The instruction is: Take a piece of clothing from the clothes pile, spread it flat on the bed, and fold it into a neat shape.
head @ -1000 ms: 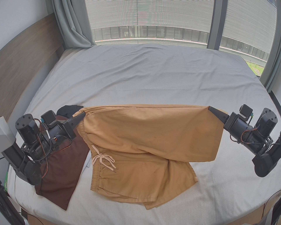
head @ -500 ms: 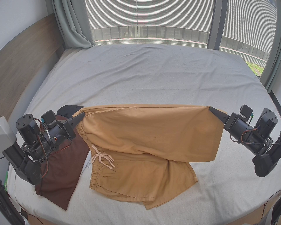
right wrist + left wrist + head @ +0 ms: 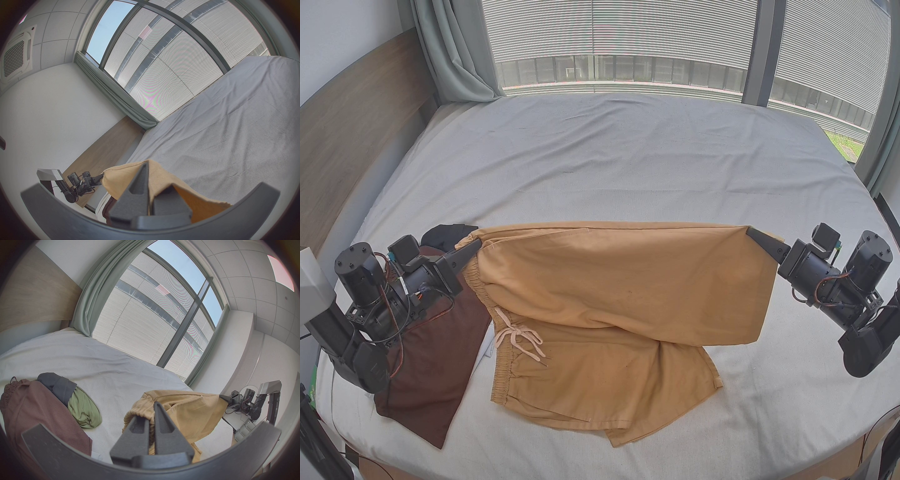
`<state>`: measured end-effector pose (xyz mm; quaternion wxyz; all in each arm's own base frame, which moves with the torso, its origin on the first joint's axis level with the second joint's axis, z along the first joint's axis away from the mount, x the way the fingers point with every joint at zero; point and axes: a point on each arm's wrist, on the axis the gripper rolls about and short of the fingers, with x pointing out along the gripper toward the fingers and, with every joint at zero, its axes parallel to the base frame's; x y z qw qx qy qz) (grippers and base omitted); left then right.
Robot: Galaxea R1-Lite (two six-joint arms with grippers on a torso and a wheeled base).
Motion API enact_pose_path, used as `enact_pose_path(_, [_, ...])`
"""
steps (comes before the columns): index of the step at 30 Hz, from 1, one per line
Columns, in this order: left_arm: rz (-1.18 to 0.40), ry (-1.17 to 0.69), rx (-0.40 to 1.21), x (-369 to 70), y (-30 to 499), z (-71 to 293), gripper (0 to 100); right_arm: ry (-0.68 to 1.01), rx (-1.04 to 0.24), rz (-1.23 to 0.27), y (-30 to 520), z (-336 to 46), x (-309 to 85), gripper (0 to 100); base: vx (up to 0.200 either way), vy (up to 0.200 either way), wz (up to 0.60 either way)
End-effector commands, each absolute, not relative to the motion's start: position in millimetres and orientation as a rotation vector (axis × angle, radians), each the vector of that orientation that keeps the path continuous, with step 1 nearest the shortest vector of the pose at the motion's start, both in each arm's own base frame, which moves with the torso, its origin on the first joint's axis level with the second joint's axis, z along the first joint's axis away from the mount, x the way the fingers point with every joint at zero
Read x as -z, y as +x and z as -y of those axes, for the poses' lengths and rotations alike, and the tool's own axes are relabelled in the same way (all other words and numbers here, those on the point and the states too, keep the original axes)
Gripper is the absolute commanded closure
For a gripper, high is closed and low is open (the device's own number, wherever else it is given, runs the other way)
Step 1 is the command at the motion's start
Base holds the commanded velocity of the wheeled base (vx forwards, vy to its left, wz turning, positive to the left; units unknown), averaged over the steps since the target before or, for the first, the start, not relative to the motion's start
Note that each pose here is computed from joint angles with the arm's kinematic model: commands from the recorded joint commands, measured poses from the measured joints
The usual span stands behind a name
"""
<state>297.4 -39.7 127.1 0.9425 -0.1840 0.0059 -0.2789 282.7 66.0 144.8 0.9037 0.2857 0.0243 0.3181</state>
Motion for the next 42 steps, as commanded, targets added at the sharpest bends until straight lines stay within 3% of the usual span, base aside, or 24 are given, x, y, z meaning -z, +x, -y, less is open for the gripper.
enact_pose_path(1, [-0.001, -0.375, 0.568, -129.0, 298.9, 39.8, 100, 0.591, -0.664, -0.051, 283.1, -67.8, -144.7, 100, 0.000, 0.000, 0.00])
enact_pose_path(42, [-0.040, -0.459, 0.538, -96.8, 351.9, 38.4, 100, 0.582, -0.686, 0.018, 367.1, -85.6, -125.3, 100, 0.000, 0.000, 0.00])
